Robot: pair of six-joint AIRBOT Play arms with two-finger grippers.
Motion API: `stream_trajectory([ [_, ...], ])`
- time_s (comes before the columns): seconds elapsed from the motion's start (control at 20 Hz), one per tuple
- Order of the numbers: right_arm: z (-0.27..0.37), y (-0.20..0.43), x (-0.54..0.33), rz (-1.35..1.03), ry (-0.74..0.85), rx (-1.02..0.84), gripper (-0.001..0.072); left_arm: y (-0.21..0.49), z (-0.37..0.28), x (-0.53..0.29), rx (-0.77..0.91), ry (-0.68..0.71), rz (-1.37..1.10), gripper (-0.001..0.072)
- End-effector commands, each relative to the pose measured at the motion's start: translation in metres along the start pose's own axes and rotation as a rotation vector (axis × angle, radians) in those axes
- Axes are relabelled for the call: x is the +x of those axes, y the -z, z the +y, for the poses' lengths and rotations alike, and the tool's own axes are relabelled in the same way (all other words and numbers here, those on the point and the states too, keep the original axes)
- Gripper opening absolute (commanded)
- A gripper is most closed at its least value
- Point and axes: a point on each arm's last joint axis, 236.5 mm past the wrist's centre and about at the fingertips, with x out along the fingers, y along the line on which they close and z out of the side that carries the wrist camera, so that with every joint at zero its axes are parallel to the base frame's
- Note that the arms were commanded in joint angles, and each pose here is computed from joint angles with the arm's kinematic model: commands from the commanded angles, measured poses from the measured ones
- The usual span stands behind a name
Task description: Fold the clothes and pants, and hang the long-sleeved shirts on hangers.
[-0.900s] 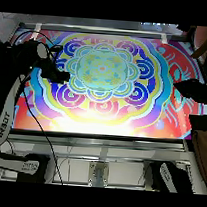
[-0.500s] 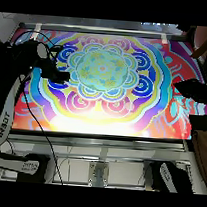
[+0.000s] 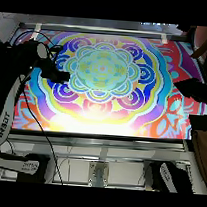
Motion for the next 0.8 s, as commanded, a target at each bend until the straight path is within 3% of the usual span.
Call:
stream_trajectory([
  [0.0,-0.006,-0.037,-0.003,-0.156,0.027,-0.001,0.0504,-0.01,0.001,0.002,0.001,-0.001,-0.036,0.0015],
  [0.15,-0.01,-0.064,-0.01,-0.275,0.047,-0.002,0.0505,-0.026,0.019,0.01,0.018,-0.076,-0.087,0.0015],
  [0.45,-0.014,-0.084,-0.017,-0.362,0.063,-0.003,0.0505,-0.035,0.094,0.01,0.096,-0.389,-0.084,0.0015],
  [0.75,-0.015,-0.093,-0.02,-0.403,0.069,-0.002,0.0505,-0.033,0.104,0.025,0.091,-0.401,-0.051,0.0016],
])
